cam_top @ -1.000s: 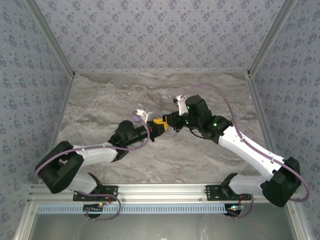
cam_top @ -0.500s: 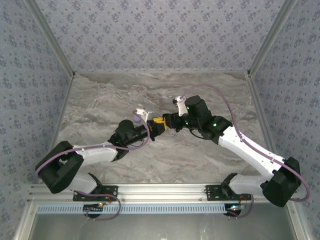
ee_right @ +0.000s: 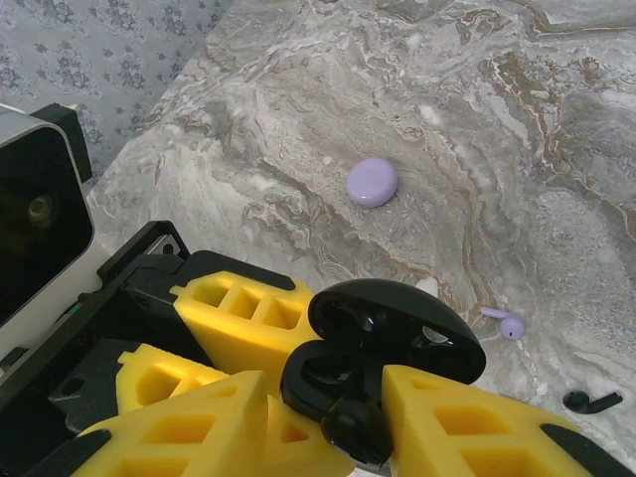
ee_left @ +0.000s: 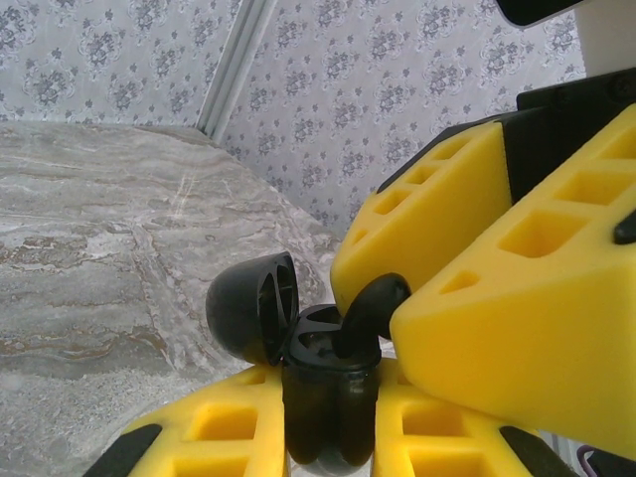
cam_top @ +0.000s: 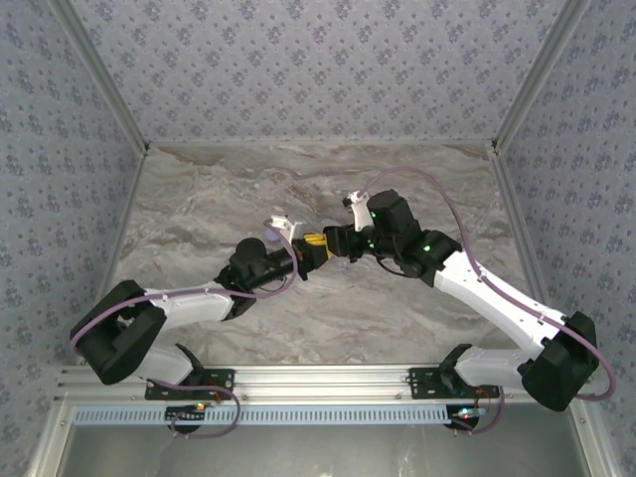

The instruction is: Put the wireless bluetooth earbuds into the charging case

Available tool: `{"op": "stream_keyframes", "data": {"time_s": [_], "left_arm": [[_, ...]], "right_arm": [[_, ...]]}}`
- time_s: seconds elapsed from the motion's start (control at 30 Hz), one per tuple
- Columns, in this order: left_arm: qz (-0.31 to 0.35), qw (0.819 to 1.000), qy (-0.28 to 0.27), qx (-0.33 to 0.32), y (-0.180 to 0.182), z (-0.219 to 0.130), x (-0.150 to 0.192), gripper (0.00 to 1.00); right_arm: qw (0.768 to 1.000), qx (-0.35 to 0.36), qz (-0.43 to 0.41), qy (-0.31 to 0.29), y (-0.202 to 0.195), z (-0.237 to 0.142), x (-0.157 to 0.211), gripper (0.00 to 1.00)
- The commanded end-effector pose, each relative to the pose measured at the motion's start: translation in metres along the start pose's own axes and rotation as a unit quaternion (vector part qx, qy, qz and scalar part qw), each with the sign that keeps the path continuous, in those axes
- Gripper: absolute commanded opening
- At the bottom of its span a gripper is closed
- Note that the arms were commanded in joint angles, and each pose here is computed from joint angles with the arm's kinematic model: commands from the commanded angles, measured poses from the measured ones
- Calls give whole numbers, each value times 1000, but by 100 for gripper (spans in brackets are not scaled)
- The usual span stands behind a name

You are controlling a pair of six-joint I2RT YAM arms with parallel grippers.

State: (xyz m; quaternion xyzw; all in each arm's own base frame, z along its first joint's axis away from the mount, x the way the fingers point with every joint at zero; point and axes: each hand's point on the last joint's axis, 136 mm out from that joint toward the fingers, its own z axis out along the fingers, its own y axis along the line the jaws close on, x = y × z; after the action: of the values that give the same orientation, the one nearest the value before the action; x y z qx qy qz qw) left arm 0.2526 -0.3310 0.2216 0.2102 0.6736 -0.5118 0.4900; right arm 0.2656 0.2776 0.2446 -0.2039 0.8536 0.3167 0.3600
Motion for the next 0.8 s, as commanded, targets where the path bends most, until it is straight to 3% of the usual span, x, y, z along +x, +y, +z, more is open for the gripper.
{"op": "stream_keyframes", "data": {"time_s": [0.0,0.33,0.77], "left_arm": [[23,999,-24,28,-17,2,-21,14],[24,999,-30,15,-13,0,-22,13],[27,999,-39,-1,-10,-4,-26,13]], "right_arm": [[1000,1,0,5,5,-3,-4,37],[1000,-2,6,5,9,-5,-12,47],[1000,18,15,16,3,-7,-10,49]]}}
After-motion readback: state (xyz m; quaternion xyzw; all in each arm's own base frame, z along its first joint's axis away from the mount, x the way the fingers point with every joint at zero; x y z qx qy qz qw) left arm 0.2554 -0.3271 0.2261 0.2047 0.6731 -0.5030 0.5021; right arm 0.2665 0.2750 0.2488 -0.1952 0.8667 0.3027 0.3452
